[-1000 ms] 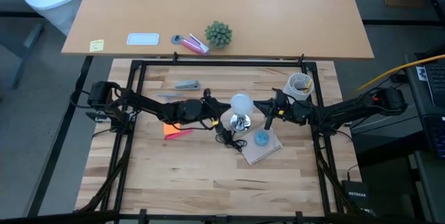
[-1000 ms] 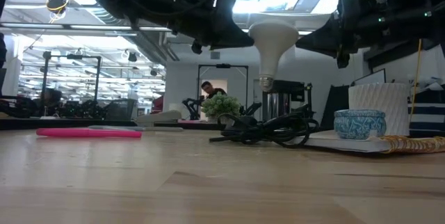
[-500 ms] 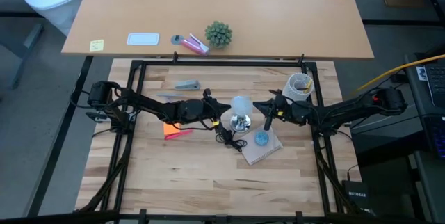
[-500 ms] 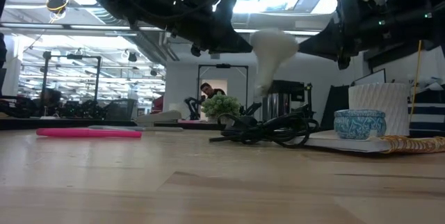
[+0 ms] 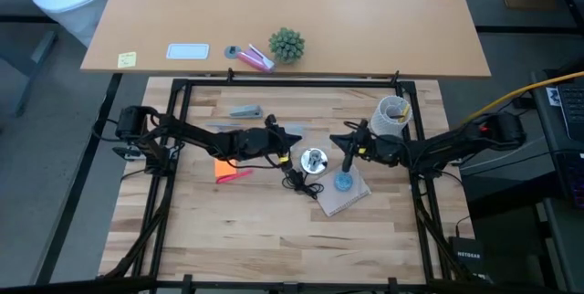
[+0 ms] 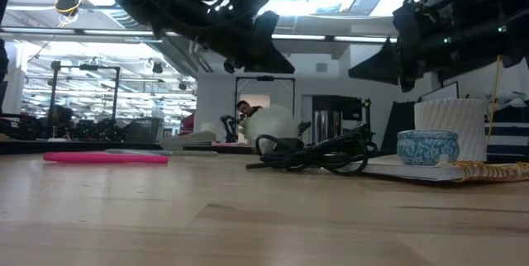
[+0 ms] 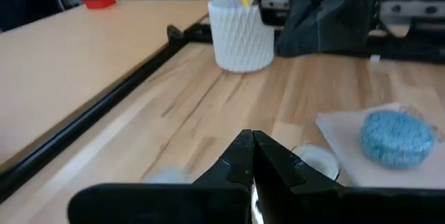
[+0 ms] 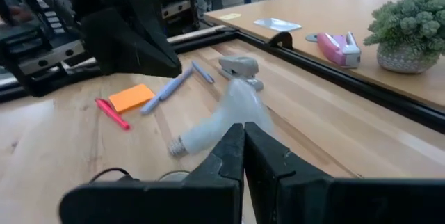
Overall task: Screw lightbulb
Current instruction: Remove the lightbulb from the lamp, then return to Home Position
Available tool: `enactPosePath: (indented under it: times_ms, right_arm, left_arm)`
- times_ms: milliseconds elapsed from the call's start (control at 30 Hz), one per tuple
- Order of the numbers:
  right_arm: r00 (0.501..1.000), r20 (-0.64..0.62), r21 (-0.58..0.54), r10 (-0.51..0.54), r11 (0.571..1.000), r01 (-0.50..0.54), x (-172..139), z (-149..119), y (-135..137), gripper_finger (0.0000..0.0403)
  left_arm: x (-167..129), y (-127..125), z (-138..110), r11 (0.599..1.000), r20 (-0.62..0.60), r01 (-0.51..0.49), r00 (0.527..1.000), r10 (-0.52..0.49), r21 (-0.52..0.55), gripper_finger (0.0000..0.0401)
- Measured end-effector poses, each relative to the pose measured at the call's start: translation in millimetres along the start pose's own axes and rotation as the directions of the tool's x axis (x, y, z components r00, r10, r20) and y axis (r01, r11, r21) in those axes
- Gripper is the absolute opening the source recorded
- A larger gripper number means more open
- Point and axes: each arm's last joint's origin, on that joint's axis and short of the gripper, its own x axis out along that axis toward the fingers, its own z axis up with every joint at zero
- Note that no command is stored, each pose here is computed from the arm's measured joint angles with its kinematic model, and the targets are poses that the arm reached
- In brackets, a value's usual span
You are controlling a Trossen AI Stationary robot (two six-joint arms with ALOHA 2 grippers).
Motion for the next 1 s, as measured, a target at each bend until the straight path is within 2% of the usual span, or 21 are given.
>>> enactPosePath:
  times_ms: [100, 200, 300, 433, 567, 733, 867, 1000]
  right_arm:
    - [1.0, -0.012, -0.006, -0.006, 1.0, 0.006, 2, -3, 0, 0.0011]
    - [1.0, -0.016, -0.007, -0.007, 1.0, 0.007, 2, -4, 0, 0.0011]
    - [1.0, -0.016, -0.007, -0.007, 1.0, 0.007, 2, -4, 0, 0.0011]
    - [1.0, -0.021, -0.008, -0.008, 1.0, 0.008, 2, -4, 0, 0.0011]
    - [1.0, -0.027, -0.01, -0.009, 1.0, 0.009, 2, -5, 0, 0.0011]
    - [1.0, -0.028, -0.011, -0.01, 1.0, 0.009, 2, -5, 0, 0.0011]
    - [1.0, -0.027, -0.01, -0.009, 1.0, 0.009, 2, -5, 0, 0.0011]
    - [1.0, -0.026, -0.009, -0.009, 1.0, 0.009, 2, -5, 0, 0.0011]
  left_arm:
    - [3, 10, -4, 0.999, -0.045, -0.046, 0.998, 0.046, 0.014, 0.0]
    - [10, 31, -11, 0.98, -0.099, -0.199, 0.975, 0.198, 0.005, 0.0]
    - [14, 58, -26, 0.937, -0.219, -0.347, 0.919, 0.328, -0.051, 0.0]
    - [14, 83, -44, 0.879, -0.375, -0.461, 0.842, 0.389, -0.124, 0.0]
    - [9, 80, -56, 0.889, -0.417, -0.439, 0.837, 0.353, -0.129, 0.0]
    - [1, 73, -71, 0.884, -0.444, -0.443, 0.828, 0.341, -0.147, 0.0]
    - [-2, 70, -77, 0.868, -0.384, -0.461, 0.846, 0.369, -0.181, 0.0]
    - [3, 70, -62, 0.881, -0.255, -0.42, 0.896, 0.364, -0.219, 0.0]
